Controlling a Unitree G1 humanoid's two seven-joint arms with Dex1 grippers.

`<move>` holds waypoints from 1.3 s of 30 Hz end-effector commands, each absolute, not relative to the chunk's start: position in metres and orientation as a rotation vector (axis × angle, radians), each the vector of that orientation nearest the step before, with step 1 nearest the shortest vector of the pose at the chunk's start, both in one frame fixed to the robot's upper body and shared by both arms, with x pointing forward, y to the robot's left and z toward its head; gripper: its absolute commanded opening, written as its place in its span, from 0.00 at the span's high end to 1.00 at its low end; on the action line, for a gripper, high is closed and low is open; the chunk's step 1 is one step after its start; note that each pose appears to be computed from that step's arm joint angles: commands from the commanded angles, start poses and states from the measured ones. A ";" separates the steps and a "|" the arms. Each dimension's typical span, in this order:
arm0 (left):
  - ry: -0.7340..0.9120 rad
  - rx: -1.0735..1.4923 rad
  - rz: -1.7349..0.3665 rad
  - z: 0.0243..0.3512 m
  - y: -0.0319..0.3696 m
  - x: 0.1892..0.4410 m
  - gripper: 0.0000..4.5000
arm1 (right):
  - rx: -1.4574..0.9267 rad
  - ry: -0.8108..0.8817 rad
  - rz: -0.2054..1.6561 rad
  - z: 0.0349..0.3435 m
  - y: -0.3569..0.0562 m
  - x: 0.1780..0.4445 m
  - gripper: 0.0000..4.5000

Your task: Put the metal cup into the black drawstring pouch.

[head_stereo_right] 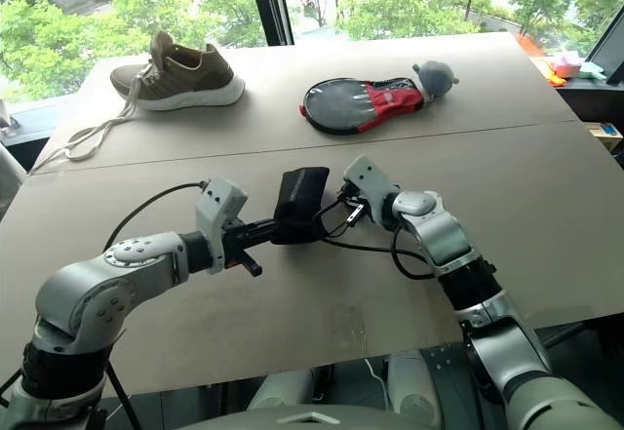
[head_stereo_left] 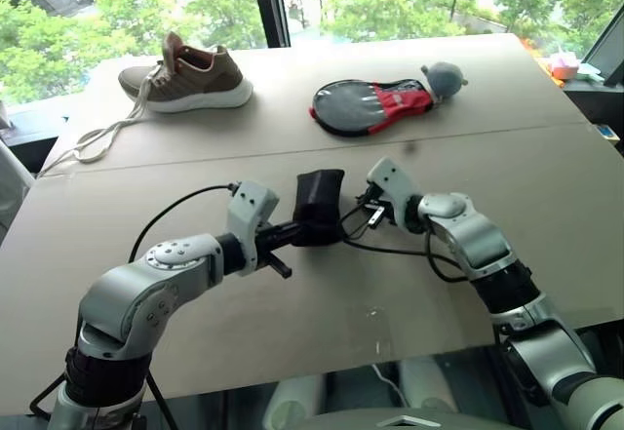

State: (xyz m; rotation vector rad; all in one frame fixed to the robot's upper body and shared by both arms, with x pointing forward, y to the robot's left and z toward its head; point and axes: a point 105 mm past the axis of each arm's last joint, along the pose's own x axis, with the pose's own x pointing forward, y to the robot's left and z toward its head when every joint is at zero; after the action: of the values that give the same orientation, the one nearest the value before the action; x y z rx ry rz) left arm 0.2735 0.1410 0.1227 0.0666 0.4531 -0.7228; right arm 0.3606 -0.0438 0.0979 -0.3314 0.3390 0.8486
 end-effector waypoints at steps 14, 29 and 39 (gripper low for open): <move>0.308 -0.040 -0.719 0.149 0.137 0.286 1.00 | 0.447 0.021 0.667 0.205 -0.060 0.379 0.97; 0.012 -0.212 -0.855 0.224 0.146 0.287 0.33 | 0.546 -0.101 0.888 0.271 -0.033 0.347 1.00; -0.208 -0.026 -0.831 0.254 0.104 0.316 0.33 | 0.470 -0.121 1.074 0.297 0.003 0.316 1.00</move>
State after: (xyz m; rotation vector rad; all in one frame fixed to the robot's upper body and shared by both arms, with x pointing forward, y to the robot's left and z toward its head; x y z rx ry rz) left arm 0.3174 0.1090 0.2406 -0.0816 -0.1279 -0.8259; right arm 0.3274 -0.0007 0.2797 0.4912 -0.0584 1.0300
